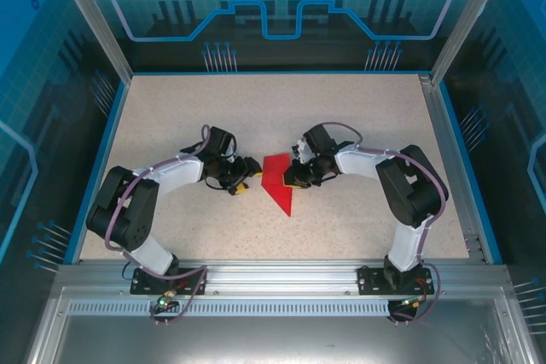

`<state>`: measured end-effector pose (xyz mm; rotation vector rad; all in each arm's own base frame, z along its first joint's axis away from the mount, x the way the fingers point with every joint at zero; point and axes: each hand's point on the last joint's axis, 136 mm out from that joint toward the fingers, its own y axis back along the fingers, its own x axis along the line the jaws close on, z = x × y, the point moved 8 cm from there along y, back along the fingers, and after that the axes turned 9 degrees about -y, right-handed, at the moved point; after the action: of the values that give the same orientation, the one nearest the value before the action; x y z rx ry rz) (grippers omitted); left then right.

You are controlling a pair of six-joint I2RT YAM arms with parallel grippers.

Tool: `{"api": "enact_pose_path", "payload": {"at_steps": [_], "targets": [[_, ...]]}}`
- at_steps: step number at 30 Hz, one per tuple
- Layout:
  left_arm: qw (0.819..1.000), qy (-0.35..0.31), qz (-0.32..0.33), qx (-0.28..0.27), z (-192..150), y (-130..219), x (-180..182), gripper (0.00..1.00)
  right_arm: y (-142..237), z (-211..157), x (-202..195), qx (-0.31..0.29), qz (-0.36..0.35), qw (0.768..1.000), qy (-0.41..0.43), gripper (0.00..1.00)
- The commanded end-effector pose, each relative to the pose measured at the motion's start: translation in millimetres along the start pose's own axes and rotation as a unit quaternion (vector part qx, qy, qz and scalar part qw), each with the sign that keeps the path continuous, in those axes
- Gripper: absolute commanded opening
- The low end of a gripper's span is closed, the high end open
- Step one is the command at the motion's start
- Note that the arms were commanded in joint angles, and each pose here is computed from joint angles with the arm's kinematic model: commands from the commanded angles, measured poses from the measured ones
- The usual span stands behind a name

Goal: Fold a paper plane with a square sheet of paper (pick it up from the middle)
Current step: Fold the wing for the fifth time at the center of the table.

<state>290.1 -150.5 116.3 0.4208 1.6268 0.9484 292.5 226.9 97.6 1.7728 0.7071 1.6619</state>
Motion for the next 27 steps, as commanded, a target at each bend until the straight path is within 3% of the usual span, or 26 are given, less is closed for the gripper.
{"api": "enact_pose_path", "payload": {"at_steps": [1, 27], "targets": [[0.997, -0.011, -0.069, 0.023, 10.8, -0.6, -11.2, 0.65, 17.2, 0.4, 17.2, -0.004, 0.069, 0.997, 0.038, 0.14], [0.983, -0.014, -0.167, 0.069, 23.8, -16.5, -5.8, 0.65, 34.3, -4.9, 31.1, 0.025, 0.173, 0.982, 0.071, 0.14]]}}
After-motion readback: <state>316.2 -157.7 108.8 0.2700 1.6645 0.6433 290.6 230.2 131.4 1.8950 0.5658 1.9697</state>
